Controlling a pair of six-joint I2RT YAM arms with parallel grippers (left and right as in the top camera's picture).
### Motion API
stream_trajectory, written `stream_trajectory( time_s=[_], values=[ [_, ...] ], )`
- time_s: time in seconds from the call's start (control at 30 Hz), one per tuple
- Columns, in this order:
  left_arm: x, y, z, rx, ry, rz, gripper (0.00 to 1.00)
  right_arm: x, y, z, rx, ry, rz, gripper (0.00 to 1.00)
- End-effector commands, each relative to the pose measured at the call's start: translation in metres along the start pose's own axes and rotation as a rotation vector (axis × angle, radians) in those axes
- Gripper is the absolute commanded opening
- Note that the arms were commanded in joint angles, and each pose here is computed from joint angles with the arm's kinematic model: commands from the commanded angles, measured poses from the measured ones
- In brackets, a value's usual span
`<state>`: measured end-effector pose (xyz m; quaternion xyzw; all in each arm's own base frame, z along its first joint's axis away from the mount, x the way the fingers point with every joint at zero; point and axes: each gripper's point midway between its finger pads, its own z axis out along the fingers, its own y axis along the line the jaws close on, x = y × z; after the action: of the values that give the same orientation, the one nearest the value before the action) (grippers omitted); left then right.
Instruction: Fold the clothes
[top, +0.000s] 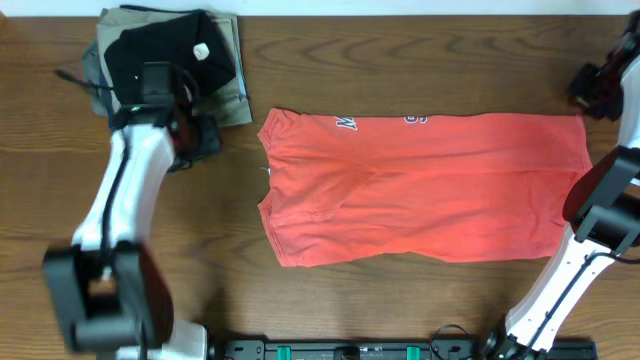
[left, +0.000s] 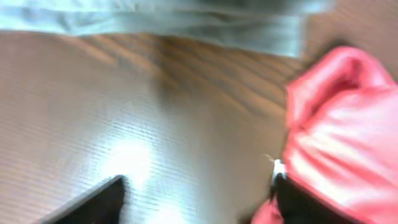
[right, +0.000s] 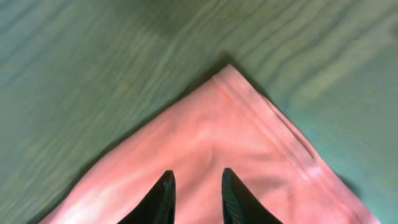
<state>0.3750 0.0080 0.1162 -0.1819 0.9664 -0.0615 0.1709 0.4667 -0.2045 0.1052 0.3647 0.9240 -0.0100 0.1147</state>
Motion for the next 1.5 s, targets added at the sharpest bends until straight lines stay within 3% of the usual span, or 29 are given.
stream_trajectory(
  time_s=[0.0,0.5,0.7,0.9,0.93,0.97,1.0,1.03,1.23,1.47],
  values=[
    [0.01,-0.008,-0.032,0.049,-0.006,-0.002,0.94,-0.002,0.002,-0.032,-0.03,-0.015,0.063,0.24],
    [0.101,0.0,-0.135,0.117,0.056,-0.005,0.95,0.073,-0.016,-0.13,-0.028,0.129,0.046,0.17],
    [0.142,-0.003,-0.133,0.14,0.162,0.023,0.95,0.099,-0.014,-0.161,-0.096,0.123,0.015,0.17],
    [0.185,-0.023,-0.092,0.226,0.302,0.068,0.91,0.131,-0.027,-0.175,-0.099,0.095,-0.011,0.18],
    [0.188,-0.024,-0.085,0.224,0.308,0.058,0.9,0.136,-0.029,-0.175,-0.103,0.086,-0.012,0.2],
    [0.193,-0.025,-0.075,0.224,0.314,0.046,0.9,0.142,-0.031,-0.174,-0.107,0.077,-0.012,0.29],
    [0.197,-0.027,-0.066,0.225,0.317,0.033,0.89,0.148,-0.032,-0.172,-0.11,0.074,-0.013,0.47],
    [0.2,-0.029,-0.058,0.228,0.318,0.027,0.89,0.153,-0.033,-0.169,-0.114,0.074,-0.013,0.99],
    [0.214,-0.05,-0.023,0.261,0.315,0.056,0.88,0.189,-0.045,-0.123,-0.096,0.143,-0.009,0.99],
    [0.238,-0.07,0.007,0.213,0.417,0.085,0.82,0.222,-0.044,-0.064,-0.129,0.242,0.002,0.99]
  ],
)
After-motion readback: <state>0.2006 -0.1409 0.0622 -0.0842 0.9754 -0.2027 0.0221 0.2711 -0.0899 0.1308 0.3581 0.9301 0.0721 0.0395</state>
